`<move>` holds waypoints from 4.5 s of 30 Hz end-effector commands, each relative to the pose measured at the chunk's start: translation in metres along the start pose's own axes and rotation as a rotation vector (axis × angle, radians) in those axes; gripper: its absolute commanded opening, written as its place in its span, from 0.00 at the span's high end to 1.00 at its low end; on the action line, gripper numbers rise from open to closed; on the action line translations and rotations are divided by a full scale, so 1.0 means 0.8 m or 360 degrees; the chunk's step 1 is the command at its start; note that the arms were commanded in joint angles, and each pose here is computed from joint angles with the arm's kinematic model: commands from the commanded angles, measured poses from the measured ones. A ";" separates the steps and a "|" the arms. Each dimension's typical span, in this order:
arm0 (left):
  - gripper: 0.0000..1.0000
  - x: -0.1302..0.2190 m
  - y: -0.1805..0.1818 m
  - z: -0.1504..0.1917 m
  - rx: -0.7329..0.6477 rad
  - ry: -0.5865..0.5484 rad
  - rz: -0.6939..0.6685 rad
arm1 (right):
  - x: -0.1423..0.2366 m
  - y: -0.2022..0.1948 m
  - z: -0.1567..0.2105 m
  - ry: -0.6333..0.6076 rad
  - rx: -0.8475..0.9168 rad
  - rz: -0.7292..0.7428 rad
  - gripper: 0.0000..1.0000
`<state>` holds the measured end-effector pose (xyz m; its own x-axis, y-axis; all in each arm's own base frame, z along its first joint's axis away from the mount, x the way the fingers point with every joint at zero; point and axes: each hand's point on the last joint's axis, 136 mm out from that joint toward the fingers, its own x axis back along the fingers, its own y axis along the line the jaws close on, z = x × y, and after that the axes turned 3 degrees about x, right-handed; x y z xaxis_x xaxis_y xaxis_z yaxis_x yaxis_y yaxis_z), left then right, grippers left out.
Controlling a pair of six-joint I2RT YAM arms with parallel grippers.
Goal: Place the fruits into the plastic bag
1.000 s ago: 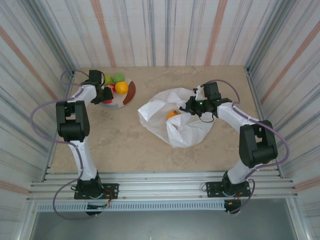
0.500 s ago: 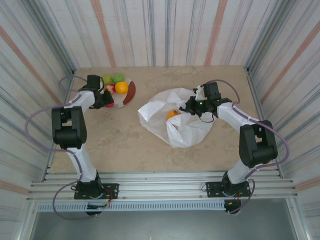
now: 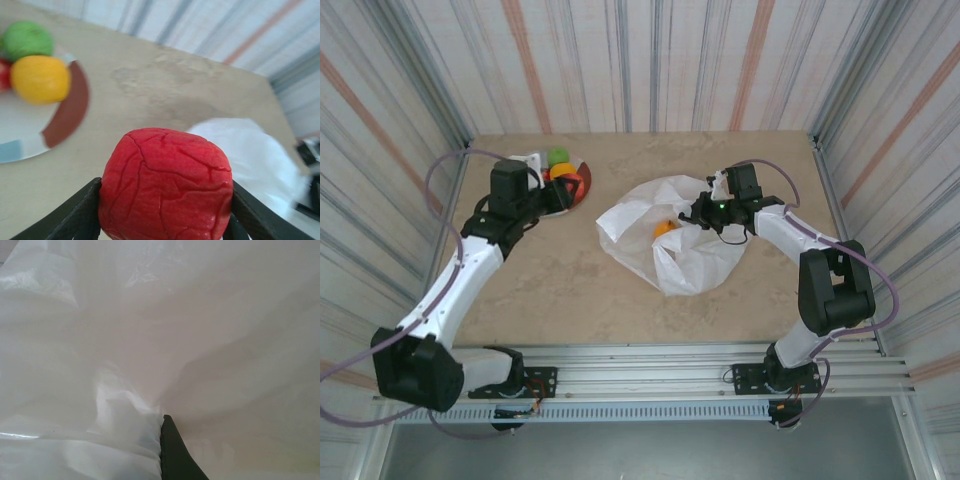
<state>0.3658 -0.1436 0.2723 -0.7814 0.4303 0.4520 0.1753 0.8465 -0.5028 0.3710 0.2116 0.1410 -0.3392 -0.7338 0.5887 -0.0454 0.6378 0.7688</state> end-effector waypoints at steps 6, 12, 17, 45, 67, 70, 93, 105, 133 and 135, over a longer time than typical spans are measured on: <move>0.41 0.030 -0.120 0.049 -0.0283 0.0083 0.0275 | 0.008 0.026 -0.008 -0.0056 0.0047 -0.0043 1.00; 0.41 0.036 -0.168 0.114 -0.0453 0.0228 0.0387 | 0.011 0.029 -0.007 -0.0059 0.0060 -0.0042 1.00; 0.41 0.016 -0.145 0.160 -0.0447 0.0364 0.0296 | 0.010 0.032 -0.008 -0.0058 0.0058 -0.0051 1.00; 0.38 -0.168 -0.122 0.170 -0.0335 0.0050 -0.0048 | 0.014 0.060 -0.007 -0.0017 0.0066 -0.0169 1.00; 0.17 -0.240 -0.143 0.162 -0.0382 -0.0136 -0.0017 | 0.023 0.054 -0.017 -0.0025 0.0078 -0.0132 1.00; 0.14 -0.232 -0.148 0.160 -0.0404 -0.0118 0.0017 | 0.024 0.053 -0.018 -0.0028 0.0080 -0.0125 1.00; 0.16 -0.123 -0.158 0.200 -0.0463 0.0233 0.0348 | 0.030 0.021 -0.024 -0.0030 0.0051 -0.0064 1.00; 0.22 -0.038 -0.138 0.204 -0.0454 0.0333 0.0395 | 0.022 0.016 -0.027 -0.0022 0.0033 -0.0064 1.00; 0.32 -0.114 -0.035 0.217 0.0323 0.0367 0.0160 | 0.015 0.017 -0.026 -0.0006 0.0037 -0.0069 1.00; 0.43 -0.121 -0.039 0.221 0.0331 0.0386 0.0192 | 0.017 0.019 -0.026 -0.0007 0.0045 -0.0071 1.00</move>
<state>0.3171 -0.2517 0.0949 -0.5780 0.5502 0.6027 0.0703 0.7694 -0.6349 0.3834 0.2021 0.1622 -0.3509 -0.7498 0.5609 -0.0617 0.6162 0.7852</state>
